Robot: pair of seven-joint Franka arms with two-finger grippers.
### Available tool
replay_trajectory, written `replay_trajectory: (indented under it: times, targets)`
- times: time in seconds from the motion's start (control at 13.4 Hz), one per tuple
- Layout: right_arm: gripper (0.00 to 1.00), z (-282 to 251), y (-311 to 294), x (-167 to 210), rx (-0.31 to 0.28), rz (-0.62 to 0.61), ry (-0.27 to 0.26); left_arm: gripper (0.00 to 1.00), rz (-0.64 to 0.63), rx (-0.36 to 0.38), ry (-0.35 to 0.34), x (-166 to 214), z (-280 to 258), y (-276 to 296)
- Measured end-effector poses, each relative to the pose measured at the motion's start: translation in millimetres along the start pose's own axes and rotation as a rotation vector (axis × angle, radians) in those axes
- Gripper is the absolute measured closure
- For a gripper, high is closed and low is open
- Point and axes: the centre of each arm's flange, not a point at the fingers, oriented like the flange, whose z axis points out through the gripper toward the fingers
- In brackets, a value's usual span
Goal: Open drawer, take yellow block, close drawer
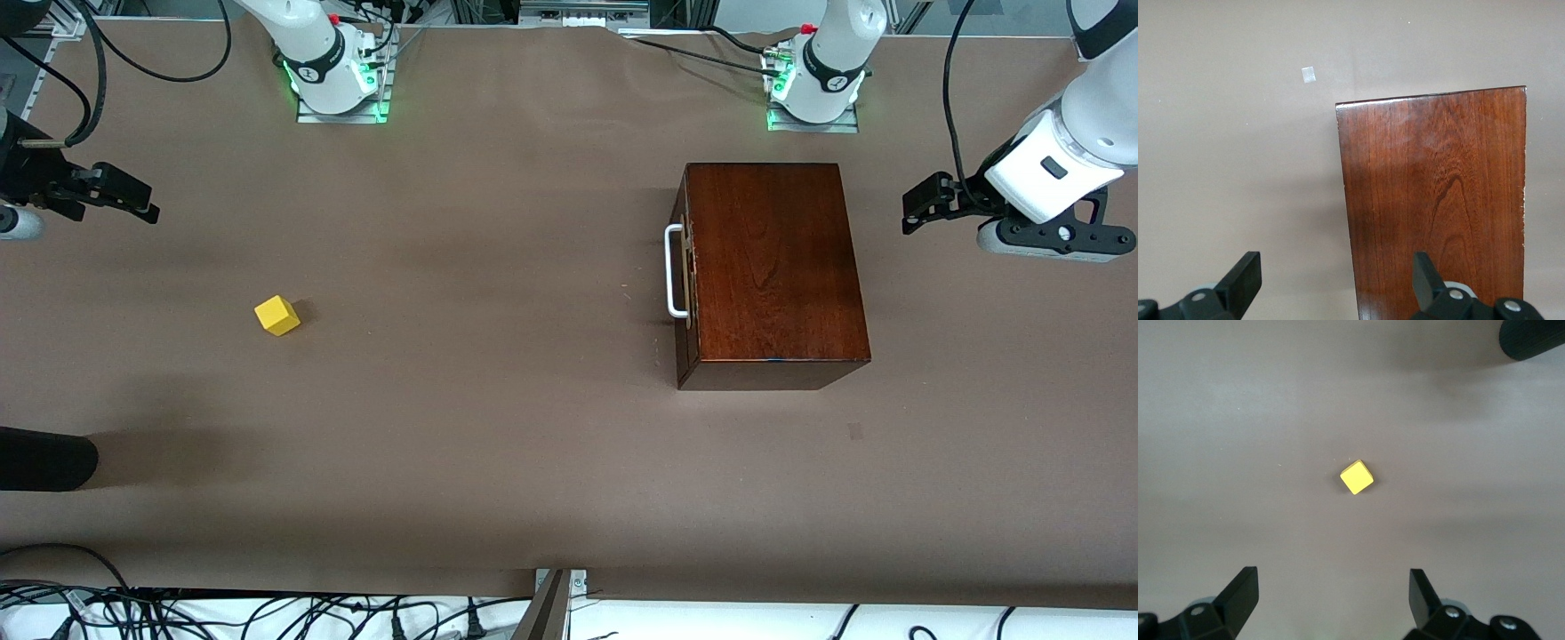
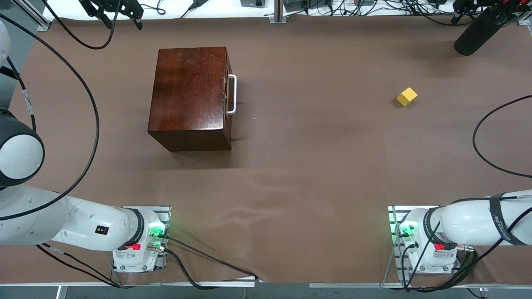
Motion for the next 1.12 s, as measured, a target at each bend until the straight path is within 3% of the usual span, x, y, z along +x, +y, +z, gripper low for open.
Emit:
replay_trajectory:
  times: [1.12]
  targets:
    - [0.00, -2.6, 6.9, 1.4, -0.014, 0.011, -0.005, 0.00, -0.002, -0.002, 0.019, -3.4, -9.8, -1.5]
